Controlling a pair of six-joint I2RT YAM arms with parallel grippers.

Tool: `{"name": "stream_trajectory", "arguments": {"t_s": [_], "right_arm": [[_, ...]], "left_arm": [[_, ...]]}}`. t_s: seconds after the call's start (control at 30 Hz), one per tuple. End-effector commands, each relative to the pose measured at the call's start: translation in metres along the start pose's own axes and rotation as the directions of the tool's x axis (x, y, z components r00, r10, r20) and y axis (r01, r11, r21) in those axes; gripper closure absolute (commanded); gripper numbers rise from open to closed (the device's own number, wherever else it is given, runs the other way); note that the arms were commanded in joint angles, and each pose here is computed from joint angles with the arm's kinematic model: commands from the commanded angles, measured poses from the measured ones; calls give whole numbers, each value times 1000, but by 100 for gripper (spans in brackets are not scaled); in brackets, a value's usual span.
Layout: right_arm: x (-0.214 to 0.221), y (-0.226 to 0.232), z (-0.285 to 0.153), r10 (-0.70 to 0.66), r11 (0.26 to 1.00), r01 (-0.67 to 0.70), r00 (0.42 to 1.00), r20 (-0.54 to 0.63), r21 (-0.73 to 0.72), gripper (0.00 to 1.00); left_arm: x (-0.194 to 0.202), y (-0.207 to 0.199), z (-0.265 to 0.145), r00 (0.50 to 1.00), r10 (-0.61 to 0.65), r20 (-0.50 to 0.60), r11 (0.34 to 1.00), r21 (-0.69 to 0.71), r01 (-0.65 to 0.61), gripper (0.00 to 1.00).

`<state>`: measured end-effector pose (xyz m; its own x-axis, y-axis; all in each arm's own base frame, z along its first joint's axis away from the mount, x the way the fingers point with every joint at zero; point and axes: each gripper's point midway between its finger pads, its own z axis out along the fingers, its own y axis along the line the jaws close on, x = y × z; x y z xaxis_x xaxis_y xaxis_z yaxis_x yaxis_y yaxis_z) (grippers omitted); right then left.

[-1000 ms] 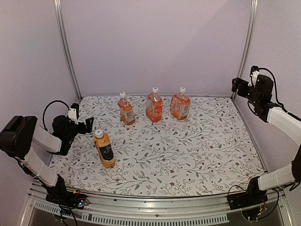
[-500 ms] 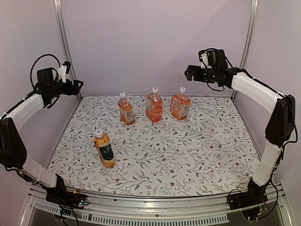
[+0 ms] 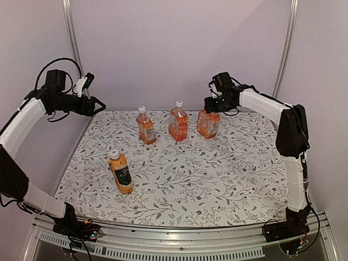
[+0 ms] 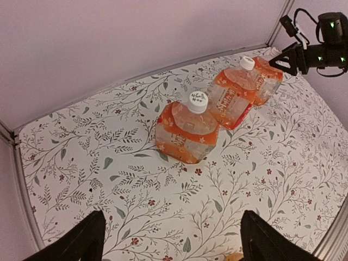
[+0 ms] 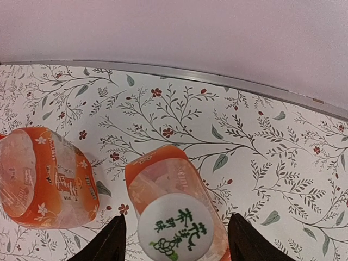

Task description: Unscrew the bottle caps

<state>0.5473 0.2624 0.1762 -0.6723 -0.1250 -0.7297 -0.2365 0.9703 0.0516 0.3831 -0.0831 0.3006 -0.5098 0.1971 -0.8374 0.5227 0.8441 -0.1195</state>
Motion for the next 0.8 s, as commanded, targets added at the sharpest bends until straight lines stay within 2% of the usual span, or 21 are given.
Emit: {"name": "stream_trajectory", "arguments": {"t_s": [0.0, 0.33, 0.4, 0.53, 0.77], "right_arm": [[3, 0, 9, -37, 999, 37, 999, -12, 15, 40], [-3, 0, 22, -136, 990, 136, 990, 24, 25, 40], [-6, 1, 21, -152, 988, 151, 988, 35, 26, 50], [-6, 4, 20, -162, 987, 162, 986, 33, 5, 79], [-13, 2, -17, -159, 987, 160, 986, 49, -6, 95]], "left_arm": [[11, -23, 6, 997, 0, -76, 997, 72, 6, 14], [9, -43, 3, 995, 20, -101, 991, 134, -7, 14], [7, -46, 2, 995, 17, -100, 989, 146, -3, 14], [5, -52, -2, 995, 13, -101, 987, 164, 4, 15], [2, -66, -11, 993, 42, -111, 979, 203, -19, 16]]}}
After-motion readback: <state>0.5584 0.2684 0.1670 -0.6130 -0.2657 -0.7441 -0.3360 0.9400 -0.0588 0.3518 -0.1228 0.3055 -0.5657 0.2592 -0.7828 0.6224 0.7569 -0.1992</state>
